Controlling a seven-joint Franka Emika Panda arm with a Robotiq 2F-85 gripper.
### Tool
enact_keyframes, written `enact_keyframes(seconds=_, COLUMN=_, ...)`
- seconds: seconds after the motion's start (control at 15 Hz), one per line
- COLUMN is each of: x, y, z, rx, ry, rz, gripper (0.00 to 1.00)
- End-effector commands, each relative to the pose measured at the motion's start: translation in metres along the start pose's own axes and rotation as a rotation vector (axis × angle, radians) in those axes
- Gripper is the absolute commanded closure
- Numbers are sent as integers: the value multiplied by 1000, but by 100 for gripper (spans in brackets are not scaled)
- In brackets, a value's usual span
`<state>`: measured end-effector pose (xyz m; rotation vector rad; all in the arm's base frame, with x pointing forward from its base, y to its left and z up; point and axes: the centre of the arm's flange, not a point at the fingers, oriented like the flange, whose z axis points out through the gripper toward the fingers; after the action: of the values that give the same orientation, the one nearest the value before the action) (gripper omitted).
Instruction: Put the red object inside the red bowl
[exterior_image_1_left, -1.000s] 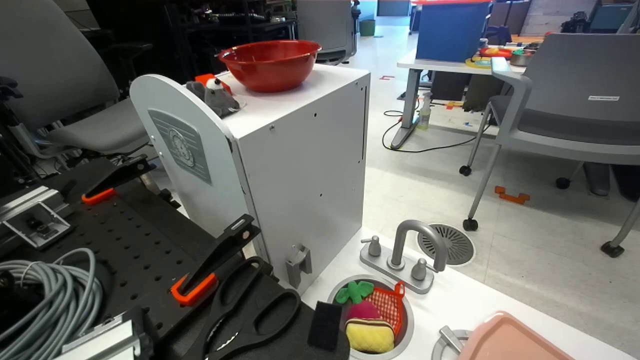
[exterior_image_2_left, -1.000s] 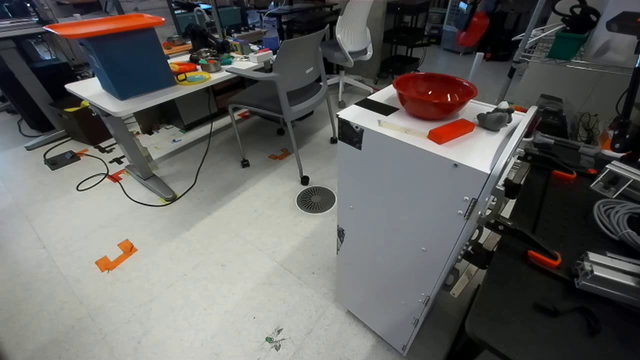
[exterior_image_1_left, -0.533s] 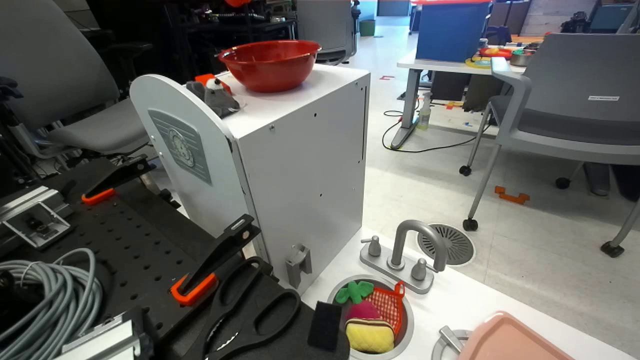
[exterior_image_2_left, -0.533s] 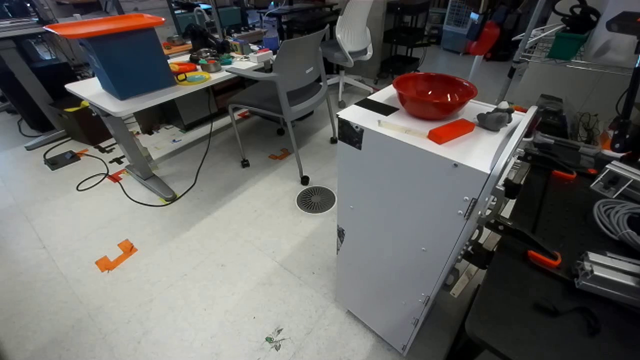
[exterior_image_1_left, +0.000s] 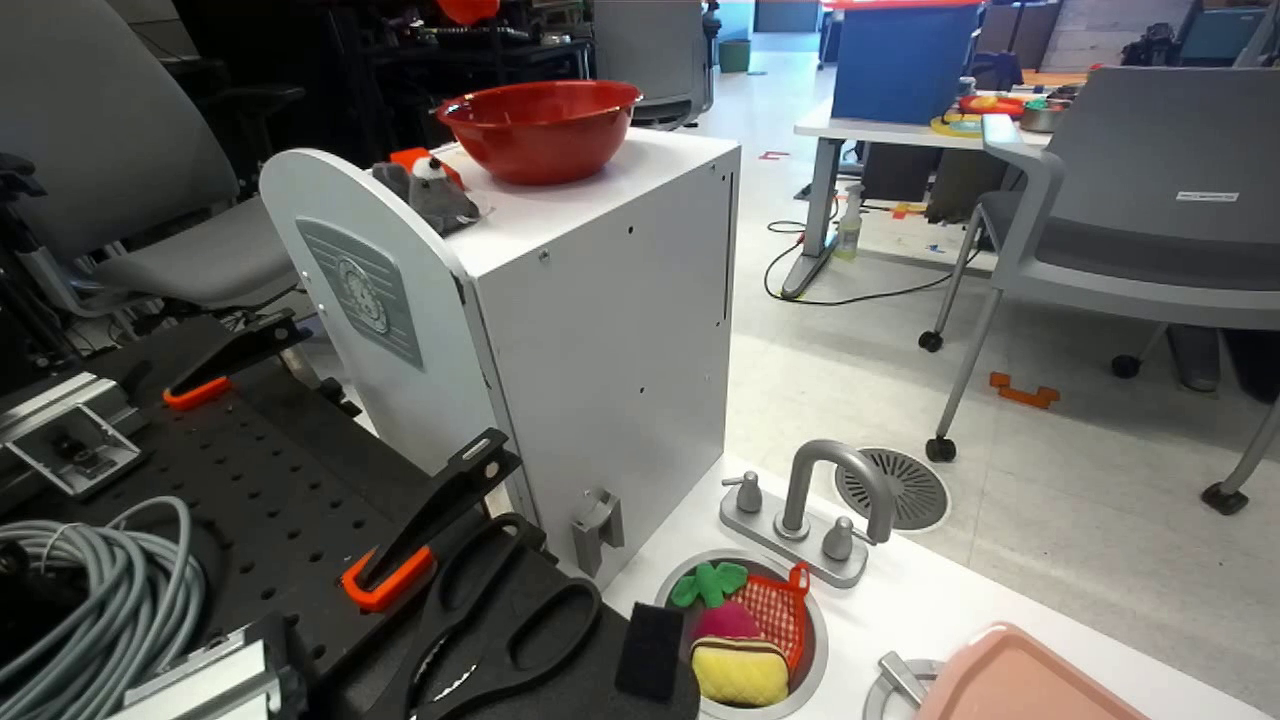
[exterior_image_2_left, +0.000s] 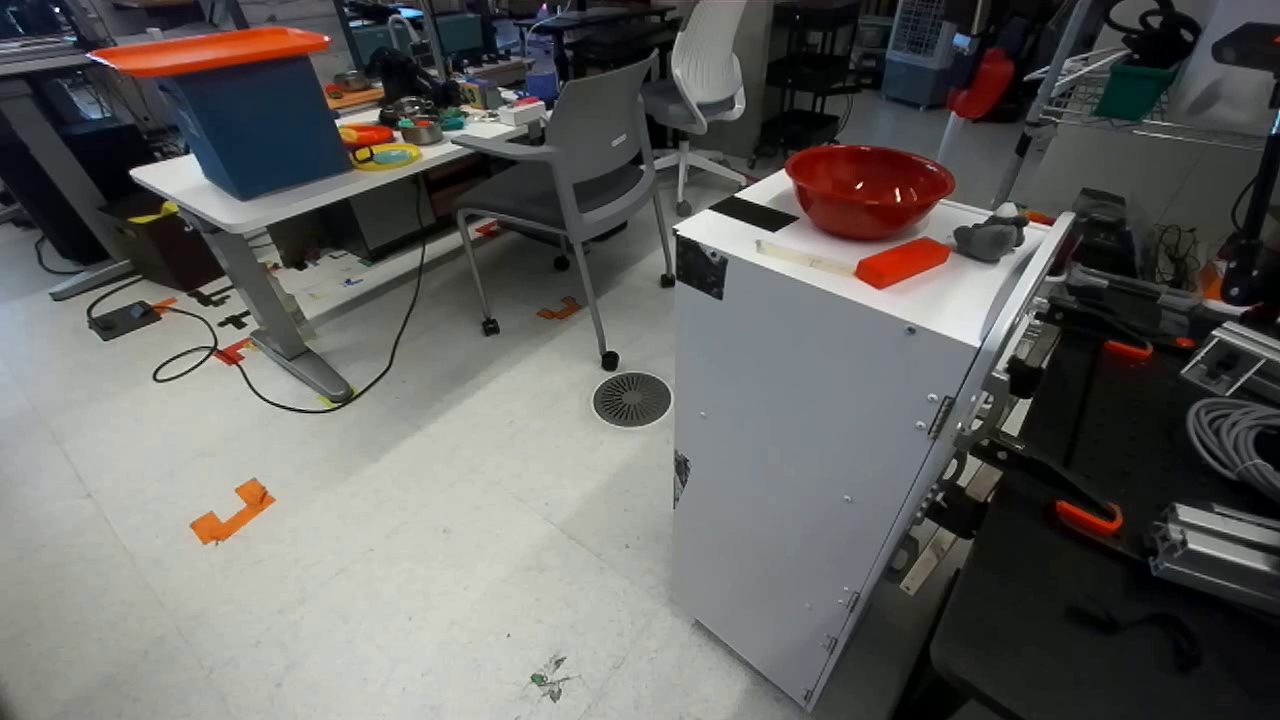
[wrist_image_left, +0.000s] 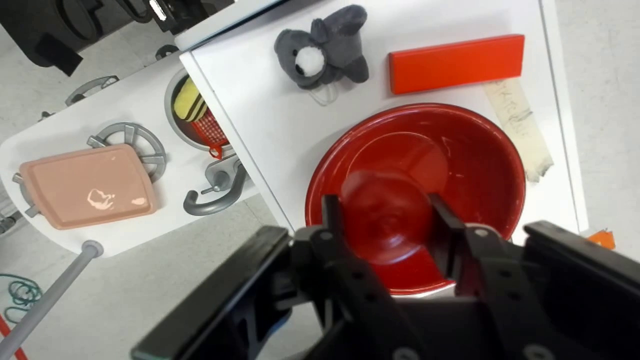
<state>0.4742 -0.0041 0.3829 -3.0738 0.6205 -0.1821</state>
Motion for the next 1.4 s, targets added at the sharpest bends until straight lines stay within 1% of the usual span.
enact_keyframes(seconds=0.0, x=1, y=5, z=-7, rx=2, ry=-3, rz=-2, gripper=82)
enact_keyframes(seconds=0.53, x=4, y=7, z=-10, rx=-67, ry=47, rz=-5, gripper=82)
enact_keyframes(seconds=0.6, x=4, y=7, z=-10, rx=-69, ry=47, rz=-4, gripper=58)
enact_keyframes(seconds=0.67, x=4, y=8, z=-10, rx=-71, ry=47, rz=-3, gripper=32)
enact_keyframes(seconds=0.73, x=4, y=8, z=-10, rx=-72, ry=47, rz=-3, gripper=31)
enact_keyframes(seconds=1.0, x=4, y=8, z=-11, rx=-71, ry=49, rz=0, gripper=3)
enact_keyframes(seconds=1.07, x=4, y=8, z=-11, rx=-71, ry=49, rz=0, gripper=0)
enact_keyframes(seconds=1.33, x=4, y=9, z=-11, rx=-67, ry=50, rz=0, gripper=0)
